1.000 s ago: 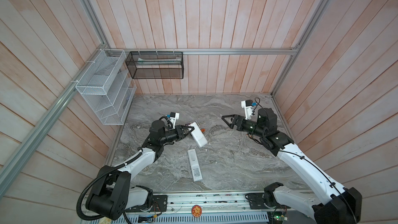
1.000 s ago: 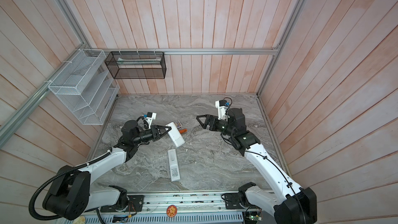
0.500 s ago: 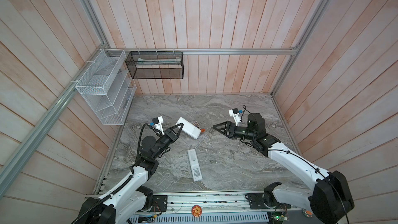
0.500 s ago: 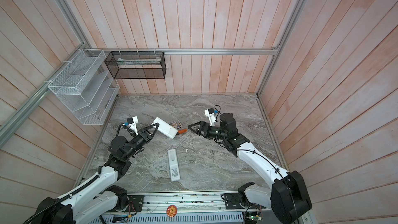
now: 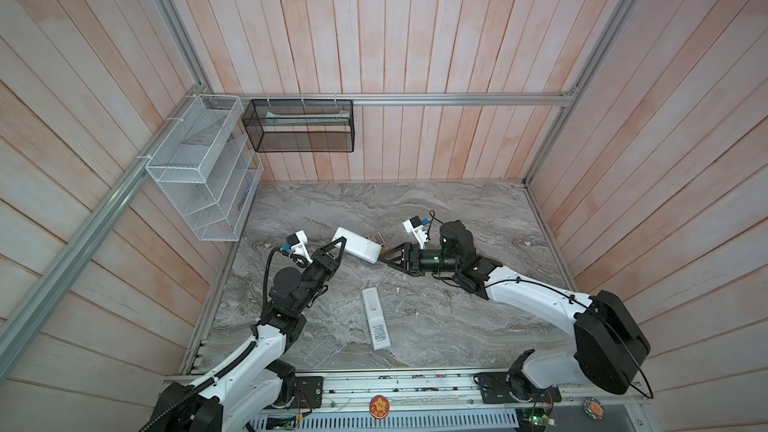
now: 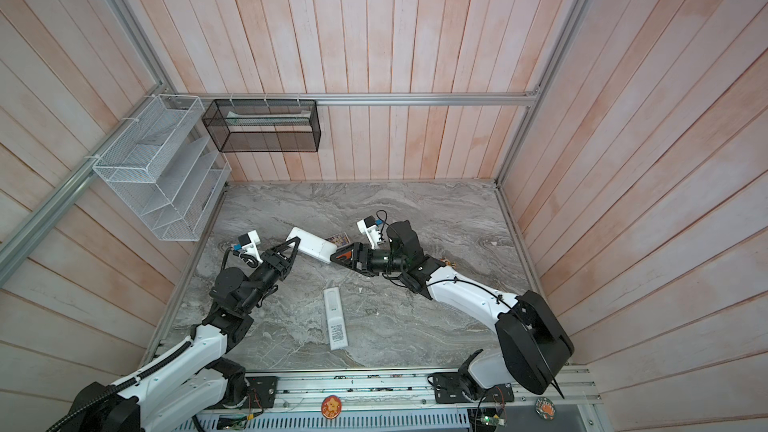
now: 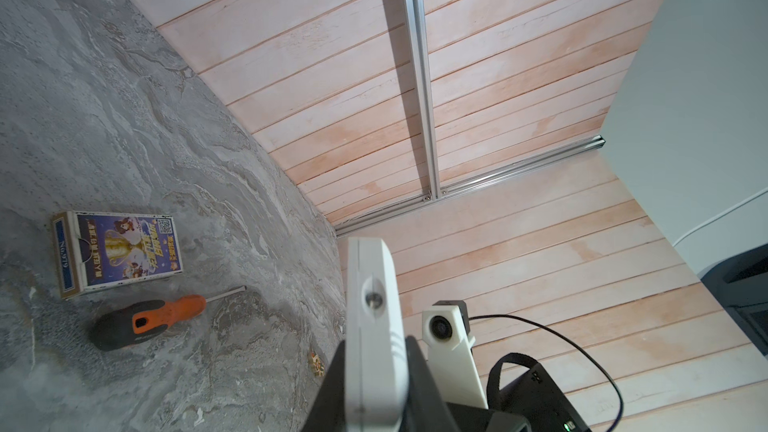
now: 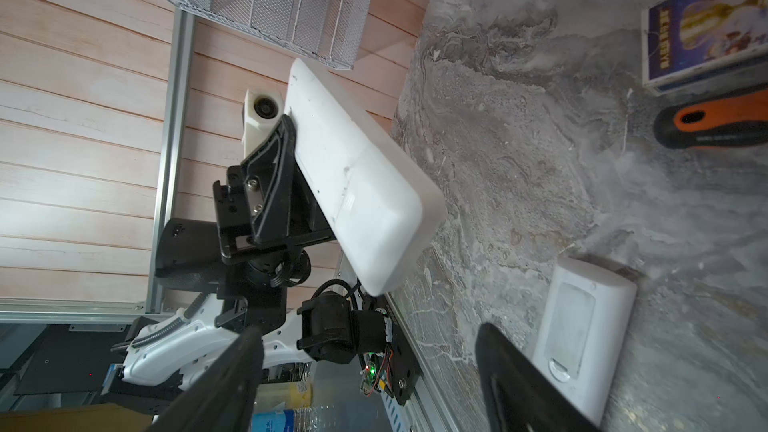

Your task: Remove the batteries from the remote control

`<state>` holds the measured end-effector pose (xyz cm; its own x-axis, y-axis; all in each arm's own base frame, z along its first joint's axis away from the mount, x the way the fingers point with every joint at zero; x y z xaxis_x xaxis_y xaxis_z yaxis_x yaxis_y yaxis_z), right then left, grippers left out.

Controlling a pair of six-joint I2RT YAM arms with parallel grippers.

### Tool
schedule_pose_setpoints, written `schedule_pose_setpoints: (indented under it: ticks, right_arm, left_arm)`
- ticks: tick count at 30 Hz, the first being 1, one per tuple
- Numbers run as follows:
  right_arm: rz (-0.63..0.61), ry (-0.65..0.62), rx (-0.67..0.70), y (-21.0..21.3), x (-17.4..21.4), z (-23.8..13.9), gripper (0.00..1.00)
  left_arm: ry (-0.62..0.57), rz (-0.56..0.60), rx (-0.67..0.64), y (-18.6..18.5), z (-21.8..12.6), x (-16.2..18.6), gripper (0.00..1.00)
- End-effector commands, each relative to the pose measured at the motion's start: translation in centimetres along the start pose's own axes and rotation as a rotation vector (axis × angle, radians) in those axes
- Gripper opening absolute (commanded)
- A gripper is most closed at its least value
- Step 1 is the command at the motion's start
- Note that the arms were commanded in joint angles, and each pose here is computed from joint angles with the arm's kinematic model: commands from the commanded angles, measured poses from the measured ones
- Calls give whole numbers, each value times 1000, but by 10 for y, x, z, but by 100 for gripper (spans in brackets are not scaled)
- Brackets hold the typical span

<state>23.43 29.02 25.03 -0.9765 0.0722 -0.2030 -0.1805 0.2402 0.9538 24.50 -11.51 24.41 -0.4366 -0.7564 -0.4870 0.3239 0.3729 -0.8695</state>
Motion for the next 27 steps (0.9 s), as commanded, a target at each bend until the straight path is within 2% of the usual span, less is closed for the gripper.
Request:
schedule_pose_setpoints:
  ticks: [1,17,27]
  right_arm:
    - [-24,-23,-54,17,-11,7,77]
    - [5,22,-80,18,-15,31,58]
    - [13,26,-85,16,-15,36,52]
  left_arm:
    - [-46,-13,53,-11,-4,-6,3]
    - [-47,-52,77,-14,-7,-4,3]
    - [-42,-61,89,-16,-7,-3,3]
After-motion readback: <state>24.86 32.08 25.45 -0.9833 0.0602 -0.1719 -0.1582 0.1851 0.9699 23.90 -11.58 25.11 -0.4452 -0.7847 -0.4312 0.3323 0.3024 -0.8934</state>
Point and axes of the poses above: each gripper's point midway between its finger pads, its own z axis out along the fingers, its own y axis along the line the jaws close on, x = y × z, the point moved 7 cm from there along -z, back along the fingers, and after that the axes turned 9 degrees about z, right-handed, at the moved point
